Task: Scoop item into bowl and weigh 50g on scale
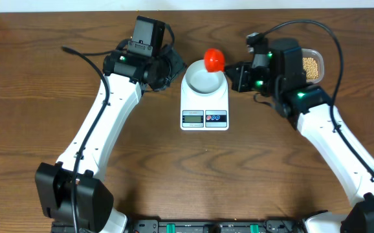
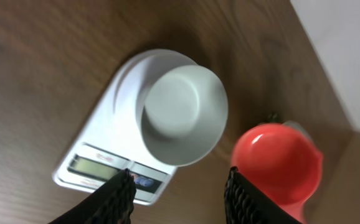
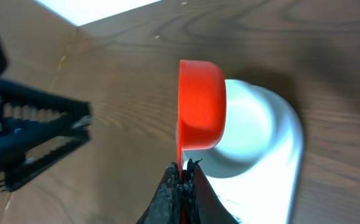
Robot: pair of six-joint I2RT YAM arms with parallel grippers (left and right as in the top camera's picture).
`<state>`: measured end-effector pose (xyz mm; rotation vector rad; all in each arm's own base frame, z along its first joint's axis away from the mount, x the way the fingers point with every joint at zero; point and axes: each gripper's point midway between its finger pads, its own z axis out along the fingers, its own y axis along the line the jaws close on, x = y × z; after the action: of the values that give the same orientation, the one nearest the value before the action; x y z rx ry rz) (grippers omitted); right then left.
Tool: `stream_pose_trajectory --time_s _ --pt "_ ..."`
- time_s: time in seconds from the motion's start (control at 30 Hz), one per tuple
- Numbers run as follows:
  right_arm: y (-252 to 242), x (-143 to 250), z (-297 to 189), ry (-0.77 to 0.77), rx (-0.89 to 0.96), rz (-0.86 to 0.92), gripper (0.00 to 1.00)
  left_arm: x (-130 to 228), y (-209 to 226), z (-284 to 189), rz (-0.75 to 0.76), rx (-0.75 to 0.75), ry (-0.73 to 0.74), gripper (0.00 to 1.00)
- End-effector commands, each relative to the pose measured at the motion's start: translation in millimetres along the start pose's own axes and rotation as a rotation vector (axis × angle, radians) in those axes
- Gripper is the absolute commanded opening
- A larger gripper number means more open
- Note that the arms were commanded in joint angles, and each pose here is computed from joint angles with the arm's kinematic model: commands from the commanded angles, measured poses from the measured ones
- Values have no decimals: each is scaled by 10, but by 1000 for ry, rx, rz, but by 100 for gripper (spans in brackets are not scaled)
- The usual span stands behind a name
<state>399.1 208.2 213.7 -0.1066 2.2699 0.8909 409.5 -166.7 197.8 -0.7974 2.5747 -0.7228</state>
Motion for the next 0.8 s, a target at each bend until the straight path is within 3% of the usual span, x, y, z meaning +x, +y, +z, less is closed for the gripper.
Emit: stream_pose_trajectory --time_s 0.0,0.1,0.27,0.57,0.77 --pt "-73 -231 -220 -64 22 -39 1 -75 -11 -43 217 -10 -35 49" --pt "-127 -338 -413 -102 40 -67 1 -79 -8 -45 288 -11 -35 50" --pt "-168 -462 -748 -158 72 -112 1 -77 -4 -44 336 -14 -34 74" --pt "-395 -403 -1048 -143 146 -97 1 -58 -4 -42 410 -17 -29 76" --pt "-494 -338 -1066 -114 173 -99 1 201 31 59 499 -36 32 76"
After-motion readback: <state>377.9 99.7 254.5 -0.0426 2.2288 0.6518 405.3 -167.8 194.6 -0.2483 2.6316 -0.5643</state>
